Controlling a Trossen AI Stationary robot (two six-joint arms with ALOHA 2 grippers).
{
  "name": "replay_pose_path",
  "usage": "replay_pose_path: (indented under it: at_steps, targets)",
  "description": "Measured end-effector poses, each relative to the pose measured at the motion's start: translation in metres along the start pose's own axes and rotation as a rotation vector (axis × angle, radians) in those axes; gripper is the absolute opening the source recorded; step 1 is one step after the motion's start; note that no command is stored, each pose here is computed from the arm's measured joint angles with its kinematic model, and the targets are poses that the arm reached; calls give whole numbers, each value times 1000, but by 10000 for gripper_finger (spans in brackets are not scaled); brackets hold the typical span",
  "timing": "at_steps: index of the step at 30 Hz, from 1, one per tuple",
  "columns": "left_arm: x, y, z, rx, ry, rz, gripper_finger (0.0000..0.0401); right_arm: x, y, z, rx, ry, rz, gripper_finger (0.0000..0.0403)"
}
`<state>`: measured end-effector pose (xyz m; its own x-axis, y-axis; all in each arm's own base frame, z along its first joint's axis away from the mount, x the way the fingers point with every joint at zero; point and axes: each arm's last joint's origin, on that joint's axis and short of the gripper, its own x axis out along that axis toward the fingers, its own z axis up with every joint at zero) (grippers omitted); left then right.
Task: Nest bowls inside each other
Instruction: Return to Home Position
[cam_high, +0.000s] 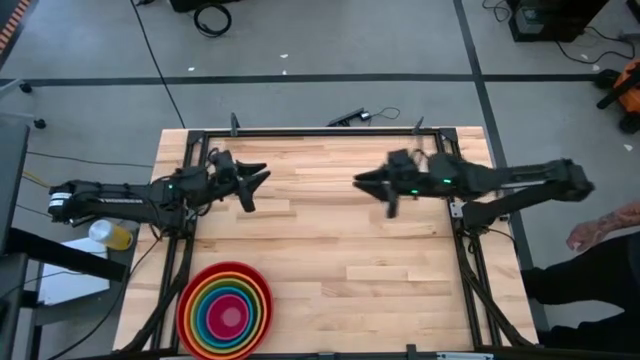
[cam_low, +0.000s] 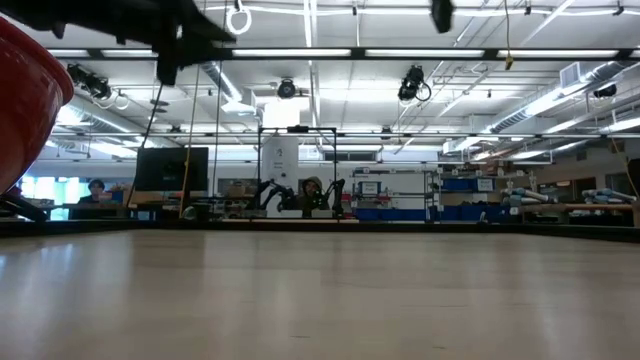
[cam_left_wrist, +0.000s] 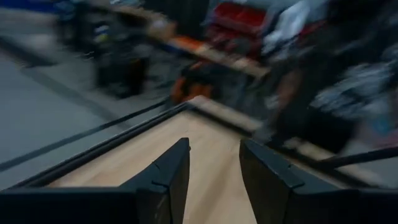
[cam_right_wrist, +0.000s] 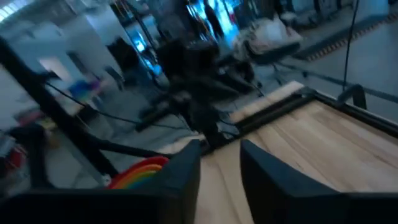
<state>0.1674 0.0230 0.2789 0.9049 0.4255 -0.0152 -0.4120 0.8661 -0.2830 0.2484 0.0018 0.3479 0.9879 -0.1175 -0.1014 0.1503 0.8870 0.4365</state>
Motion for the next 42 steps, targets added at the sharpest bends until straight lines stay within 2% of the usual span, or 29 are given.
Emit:
replay_pose_path:
  at_steps: [3,6,9,11,13,17,20,22,26,29,31,33,35,39,42]
  targets:
    - [0,7,-14,-5,32,89,142,-27,-12,-15,-7,6,0,87]
    - [0,7,-15,-85,5,93,142,-45,-25,-36,-50,54,-15,59]
    - [2,9,-14,-149,-11,107,141,-62,-27,-34,-5,-39,16,31]
    - [2,11,-14,-141,-13,114,141,-71,-28,-33,-55,-94,33,11]
    - [1,10,-8,-96,-56,101,141,-82,-30,-33,-141,-126,61,8]
    - [-16,11,1,-2,-78,25,137,-107,-32,-29,-222,-194,129,10]
    - [-36,15,-1,-5,-10,-6,119,-121,-36,-34,-279,-186,184,5]
    - [-46,19,-4,-25,-23,-19,102,-127,-39,-43,-299,-173,215,5]
    - [-53,24,-22,-50,-79,-60,53,-131,-43,-61,-349,-206,317,4]
    - [-50,30,-55,-96,5,-61,12,-129,-45,-71,-357,-234,370,3]
    - [-49,33,-69,-147,21,-64,6,-125,-49,-82,-359,-194,363,2]
    - [-49,31,-68,-177,-14,-107,6,-122,-55,-94,-361,-154,353,2]
    - [-50,29,-65,-99,-23,-149,4,-121,-60,-103,-360,-136,347,2]
    - [-52,26,-58,173,-67,-170,3,-124,-69,-118,-314,-150,367,2]
    - [-55,27,-57,171,-69,-171,4,-128,-73,-125,-295,-205,384,1]
